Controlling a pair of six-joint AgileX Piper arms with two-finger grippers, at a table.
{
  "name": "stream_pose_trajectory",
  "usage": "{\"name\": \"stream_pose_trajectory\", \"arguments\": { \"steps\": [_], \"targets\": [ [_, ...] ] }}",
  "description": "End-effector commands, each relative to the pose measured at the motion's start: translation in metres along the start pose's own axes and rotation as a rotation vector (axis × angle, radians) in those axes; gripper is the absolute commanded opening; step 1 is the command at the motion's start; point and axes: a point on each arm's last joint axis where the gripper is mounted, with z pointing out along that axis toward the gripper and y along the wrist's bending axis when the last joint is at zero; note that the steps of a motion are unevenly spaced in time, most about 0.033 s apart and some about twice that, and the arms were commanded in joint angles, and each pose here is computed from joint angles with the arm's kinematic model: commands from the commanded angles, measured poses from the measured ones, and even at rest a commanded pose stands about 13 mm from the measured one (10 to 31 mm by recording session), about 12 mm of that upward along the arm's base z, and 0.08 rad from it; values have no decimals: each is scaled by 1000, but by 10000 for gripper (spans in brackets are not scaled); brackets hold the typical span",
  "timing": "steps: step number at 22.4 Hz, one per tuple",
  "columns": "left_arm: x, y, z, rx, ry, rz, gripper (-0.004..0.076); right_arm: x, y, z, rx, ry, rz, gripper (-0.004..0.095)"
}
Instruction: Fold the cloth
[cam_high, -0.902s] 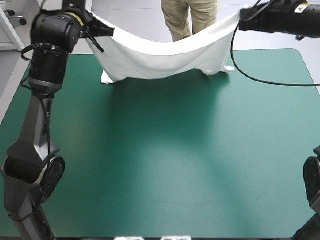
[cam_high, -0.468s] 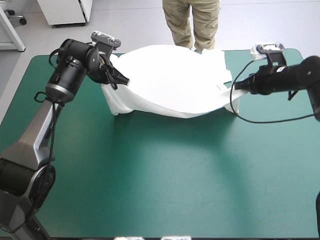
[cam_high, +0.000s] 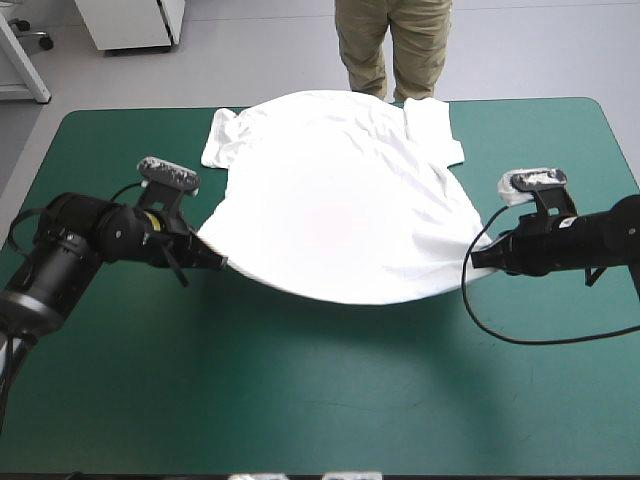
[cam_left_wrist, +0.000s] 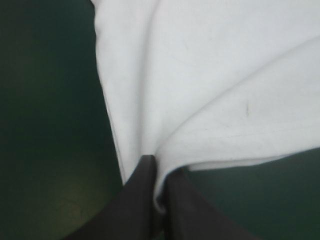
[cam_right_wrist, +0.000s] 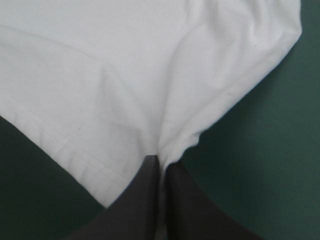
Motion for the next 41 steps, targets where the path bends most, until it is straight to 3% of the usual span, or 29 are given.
{"name": "stream_pose_trajectory", "arguments": {
  "steps": [1,8,11,15,28,29,31,32,34,38,41],
  "targets": [
    [36,-5,-5,11,5,-9,-9,20,11,-14,-1,10,6,-13],
    [97,-15,5,54,89,-43,-9,85,7,7,61,168,109,-12],
    [115,-21,13,96,81,-80,-9,113,6,18,86,169,139,-11],
    [133,-23,28,99,126,-86,-9,149,7,33,69,248,179,-10],
    [149,-26,39,123,178,-101,0,158,4,41,70,249,192,3],
    [149,-27,39,124,185,-101,23,158,4,41,70,251,192,34],
    [151,-27,38,129,207,-96,180,158,5,41,68,255,192,221],
    [152,-28,38,134,220,-98,322,158,5,41,68,255,192,354],
    [151,-30,35,158,210,-128,520,155,4,38,82,250,185,471],
    [124,-28,-5,156,-53,-164,544,112,11,0,142,81,119,469],
    [87,-11,-36,10,-251,-184,544,65,24,-48,176,-121,39,469]
  ]
}}
